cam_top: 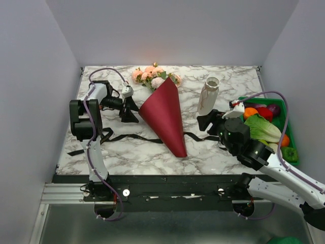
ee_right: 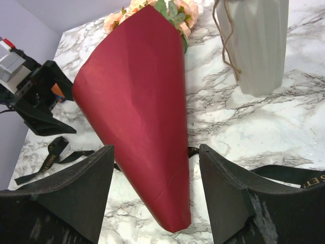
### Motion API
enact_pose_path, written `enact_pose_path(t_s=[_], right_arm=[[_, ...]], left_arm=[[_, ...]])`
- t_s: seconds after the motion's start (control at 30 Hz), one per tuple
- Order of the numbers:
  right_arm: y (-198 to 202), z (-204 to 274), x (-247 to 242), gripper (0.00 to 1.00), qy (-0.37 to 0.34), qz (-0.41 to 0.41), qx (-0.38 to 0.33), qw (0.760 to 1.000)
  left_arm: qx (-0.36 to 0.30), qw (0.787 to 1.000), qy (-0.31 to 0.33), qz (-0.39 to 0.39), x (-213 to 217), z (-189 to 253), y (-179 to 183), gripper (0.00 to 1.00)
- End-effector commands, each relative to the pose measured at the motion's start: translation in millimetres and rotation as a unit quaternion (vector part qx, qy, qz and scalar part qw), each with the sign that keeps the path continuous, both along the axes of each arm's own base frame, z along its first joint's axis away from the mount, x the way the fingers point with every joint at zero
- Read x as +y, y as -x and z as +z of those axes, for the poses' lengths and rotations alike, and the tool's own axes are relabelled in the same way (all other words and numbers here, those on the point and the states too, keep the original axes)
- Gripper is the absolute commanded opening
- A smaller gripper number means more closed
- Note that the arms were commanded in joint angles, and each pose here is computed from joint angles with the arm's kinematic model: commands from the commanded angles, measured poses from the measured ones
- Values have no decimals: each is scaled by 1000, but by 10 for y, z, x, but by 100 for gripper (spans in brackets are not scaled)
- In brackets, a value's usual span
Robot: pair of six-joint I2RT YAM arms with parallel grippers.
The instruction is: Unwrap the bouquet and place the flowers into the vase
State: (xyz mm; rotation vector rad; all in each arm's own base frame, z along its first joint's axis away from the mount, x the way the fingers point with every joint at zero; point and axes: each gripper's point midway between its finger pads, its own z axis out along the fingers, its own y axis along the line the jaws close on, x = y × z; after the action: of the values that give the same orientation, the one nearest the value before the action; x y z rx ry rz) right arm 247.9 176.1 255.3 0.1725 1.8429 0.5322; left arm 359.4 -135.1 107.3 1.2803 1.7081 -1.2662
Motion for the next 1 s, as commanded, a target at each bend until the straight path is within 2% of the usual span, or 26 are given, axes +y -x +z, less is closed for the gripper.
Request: enact_pose_path(t_s=[0.0,0.2,0.5,0.6,0.63,0.7,0.73,0.83,0.93,0.97], right_arm=[[1,56,88,75,-6,18,-10,1000],[18,67,100,73,-16,22,-11,1000],[17,147,81,72,-20,20,-22,999],[7,161,89,72,-21,20,-24,999],[3,168,90,72,-22,19,-25,999],[0,173,105,72,-24,21,-25,999],[0,173,107,72,-25,21,-24,999],[3,182,112,72,-29,22,-26,999],[15,190,109,72,-35,23,-27,999],[18,198,105,72,-36,23,-28,999]], left_arm=[[54,998,40,-6,-152,147,160,95],[60,998,28,-22,-196,60,216,92],[73,995,2,-64,-283,-121,507,70],[75,995,-8,-66,-295,-135,531,59],[76,995,-10,-64,-299,-131,521,46],[68,995,-14,-65,-309,-82,488,26],[72,995,-15,-62,-310,-46,473,10],[75,996,-21,-54,-308,150,426,1],[62,997,-31,-42,-299,374,362,1],[81,995,-39,-31,-291,435,361,1]])
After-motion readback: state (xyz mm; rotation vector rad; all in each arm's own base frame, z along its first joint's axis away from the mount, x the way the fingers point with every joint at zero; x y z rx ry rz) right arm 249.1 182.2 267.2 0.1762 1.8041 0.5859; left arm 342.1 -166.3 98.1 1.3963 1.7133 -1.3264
